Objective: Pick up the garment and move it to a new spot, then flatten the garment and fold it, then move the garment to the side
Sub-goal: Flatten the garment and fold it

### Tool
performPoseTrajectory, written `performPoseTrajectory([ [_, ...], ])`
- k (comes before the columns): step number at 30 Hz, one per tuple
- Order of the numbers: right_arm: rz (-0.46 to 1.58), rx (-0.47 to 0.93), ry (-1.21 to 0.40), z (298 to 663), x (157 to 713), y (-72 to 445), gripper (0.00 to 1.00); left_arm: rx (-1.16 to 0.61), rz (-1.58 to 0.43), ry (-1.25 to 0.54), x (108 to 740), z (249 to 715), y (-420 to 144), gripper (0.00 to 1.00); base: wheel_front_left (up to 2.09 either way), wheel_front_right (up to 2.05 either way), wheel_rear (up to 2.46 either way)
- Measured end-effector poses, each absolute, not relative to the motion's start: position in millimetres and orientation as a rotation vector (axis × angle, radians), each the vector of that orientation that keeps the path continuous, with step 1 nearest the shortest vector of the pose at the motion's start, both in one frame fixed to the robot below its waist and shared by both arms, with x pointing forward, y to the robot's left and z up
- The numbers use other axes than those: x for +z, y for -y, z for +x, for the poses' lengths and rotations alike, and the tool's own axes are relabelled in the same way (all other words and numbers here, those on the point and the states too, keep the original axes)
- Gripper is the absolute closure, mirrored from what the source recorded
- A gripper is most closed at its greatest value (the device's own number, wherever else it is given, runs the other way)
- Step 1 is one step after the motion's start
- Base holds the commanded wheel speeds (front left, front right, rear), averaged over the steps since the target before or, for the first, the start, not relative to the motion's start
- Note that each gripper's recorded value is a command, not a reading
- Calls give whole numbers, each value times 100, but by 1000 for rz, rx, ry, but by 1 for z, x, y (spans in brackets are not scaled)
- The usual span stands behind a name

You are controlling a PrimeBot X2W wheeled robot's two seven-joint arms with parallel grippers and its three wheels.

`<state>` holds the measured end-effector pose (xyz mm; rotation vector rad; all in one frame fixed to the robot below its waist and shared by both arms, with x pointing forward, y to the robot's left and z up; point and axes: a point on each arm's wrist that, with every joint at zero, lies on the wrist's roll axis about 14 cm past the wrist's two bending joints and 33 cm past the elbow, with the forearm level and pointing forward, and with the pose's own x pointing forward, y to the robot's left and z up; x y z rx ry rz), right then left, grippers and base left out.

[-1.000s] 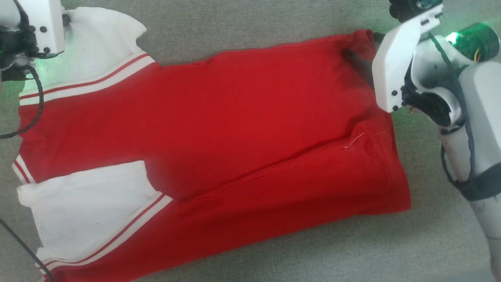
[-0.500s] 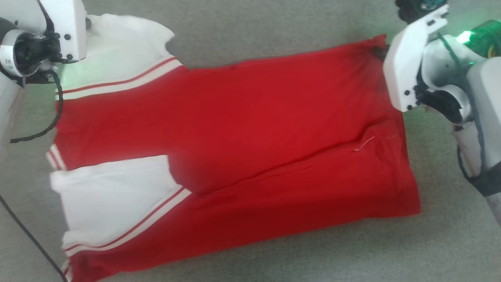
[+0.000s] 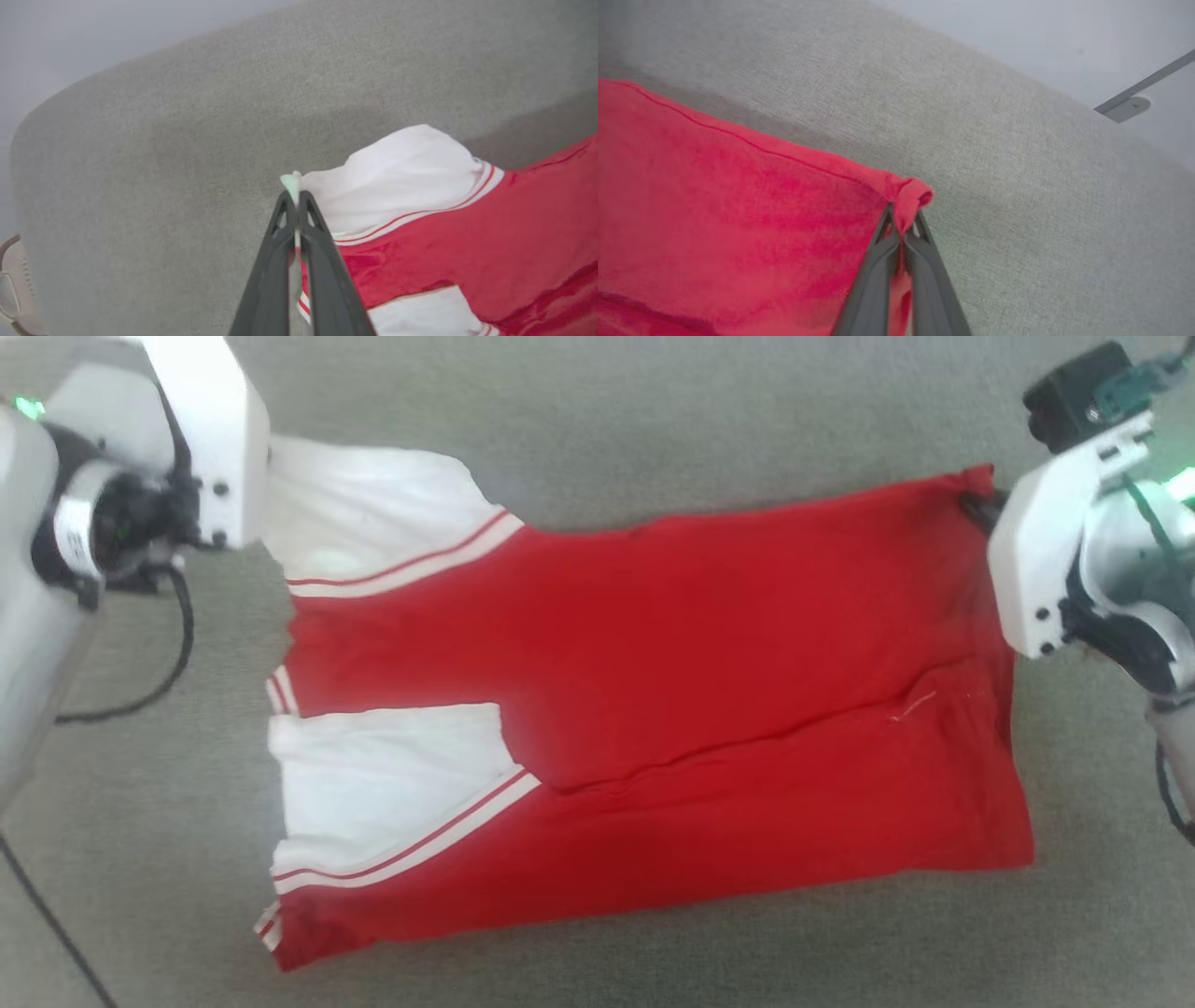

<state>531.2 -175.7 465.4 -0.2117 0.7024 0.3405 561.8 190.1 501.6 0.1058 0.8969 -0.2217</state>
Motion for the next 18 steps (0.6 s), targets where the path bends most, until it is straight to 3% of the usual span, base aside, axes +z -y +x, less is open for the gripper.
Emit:
performPoseTrajectory([
  [8, -228, 367, -712, 502, 478, 174, 100, -236, 90, -923, 523, 494, -189, 100, 0, 0, 0],
  [18, -195, 309, -855, 452, 452, 202, 100, -278, 82, -1029, 500, 414, -178, 100, 0, 0, 0],
])
